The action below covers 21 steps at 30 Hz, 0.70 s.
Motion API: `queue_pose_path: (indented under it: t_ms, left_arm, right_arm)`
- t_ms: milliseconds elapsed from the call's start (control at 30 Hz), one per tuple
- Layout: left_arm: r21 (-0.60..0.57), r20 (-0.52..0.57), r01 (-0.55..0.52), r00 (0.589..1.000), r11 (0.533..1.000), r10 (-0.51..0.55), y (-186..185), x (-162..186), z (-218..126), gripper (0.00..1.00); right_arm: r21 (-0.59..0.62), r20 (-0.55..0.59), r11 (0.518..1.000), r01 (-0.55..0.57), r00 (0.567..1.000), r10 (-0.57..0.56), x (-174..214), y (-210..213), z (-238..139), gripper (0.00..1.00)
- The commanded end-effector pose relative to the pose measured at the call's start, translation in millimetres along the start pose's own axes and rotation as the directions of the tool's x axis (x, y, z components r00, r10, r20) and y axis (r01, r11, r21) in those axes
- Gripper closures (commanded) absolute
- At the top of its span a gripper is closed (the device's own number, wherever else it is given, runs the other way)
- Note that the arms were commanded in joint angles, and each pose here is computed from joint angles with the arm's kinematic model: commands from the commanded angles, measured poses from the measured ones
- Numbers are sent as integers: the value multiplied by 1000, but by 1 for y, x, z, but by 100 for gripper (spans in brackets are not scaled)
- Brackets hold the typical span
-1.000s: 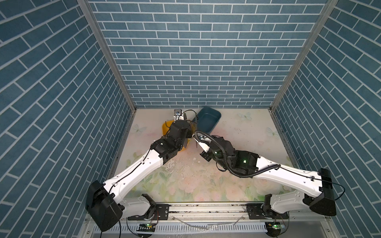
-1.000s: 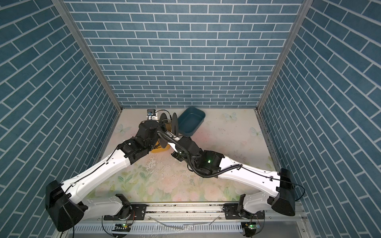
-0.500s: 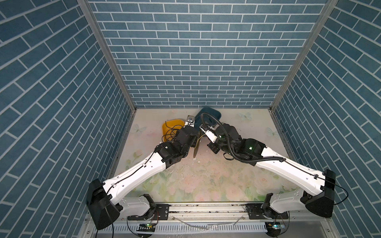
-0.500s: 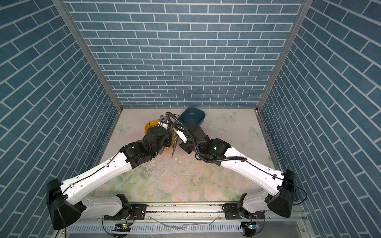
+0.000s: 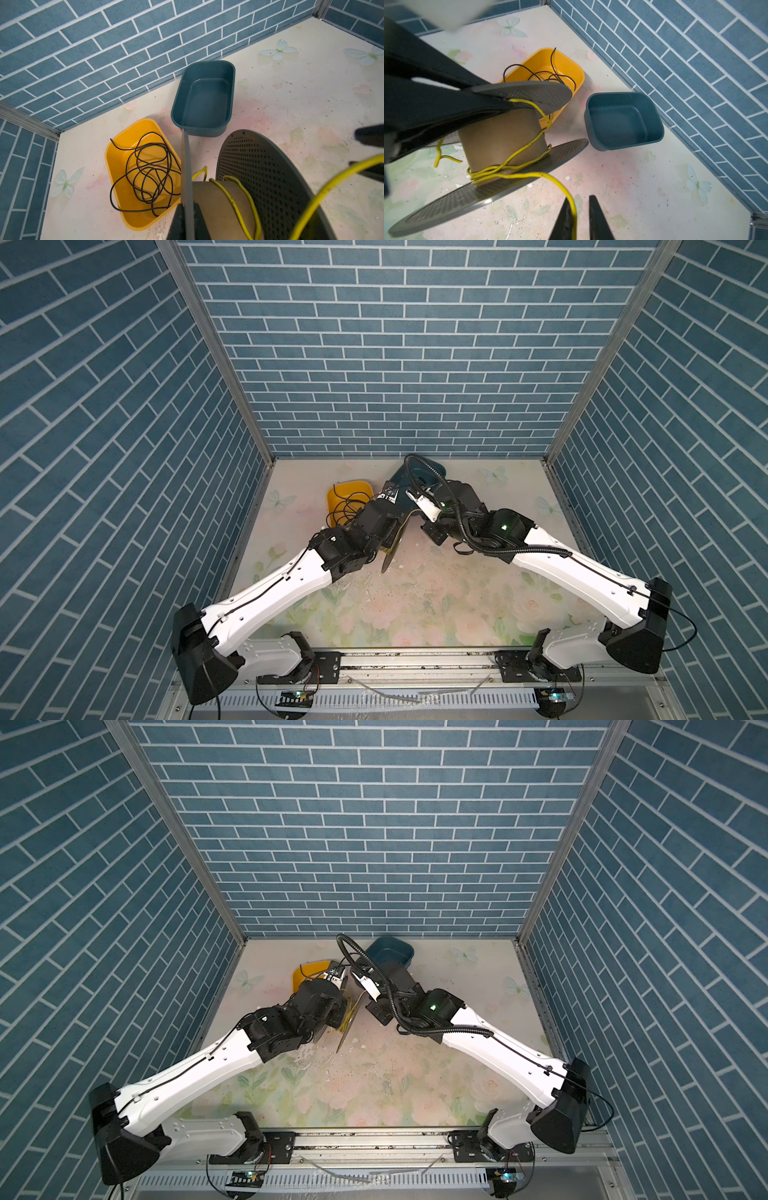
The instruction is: Wrap the cables
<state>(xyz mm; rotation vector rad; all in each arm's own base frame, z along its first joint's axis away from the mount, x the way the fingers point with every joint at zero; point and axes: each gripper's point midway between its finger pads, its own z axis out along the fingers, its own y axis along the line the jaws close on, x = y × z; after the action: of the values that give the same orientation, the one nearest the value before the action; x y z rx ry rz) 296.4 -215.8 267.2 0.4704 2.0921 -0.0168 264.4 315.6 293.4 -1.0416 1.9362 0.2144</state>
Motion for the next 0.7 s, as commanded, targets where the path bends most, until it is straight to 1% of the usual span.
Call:
queue_pose_path:
  t_ms: [0, 133, 200, 300, 467, 667]
  left_arm:
    - [12, 66, 47, 997, 999, -47, 11, -27, -21, 100]
    - [11, 58, 47, 997, 999, -48, 13, -29, -21, 100]
    - [10, 50, 50, 997, 999, -51, 15, -29, -21, 100]
    - [12, 46, 60, 997, 998, -60, 19, -29, -21, 100]
    - [20, 43, 73, 996, 997, -73, 22, -29, -17, 100]
    - [50, 24, 111, 993, 993, -113, 27, -27, -15, 100]
  right_arm:
    - [-28, 22, 999, -40, 999, 41, 5, -3, -9, 70]
    - [-62, 6, 997, -46, 999, 46, 15, 3, -5, 60]
    - [-69, -8, 997, -47, 999, 46, 21, 5, -5, 52]
    - [-93, -11, 994, -51, 999, 50, 26, 9, -5, 46]
    - [-184, 8, 981, -63, 998, 66, 28, 23, -11, 41]
    - [-259, -12, 963, -73, 997, 72, 41, 38, -13, 35]
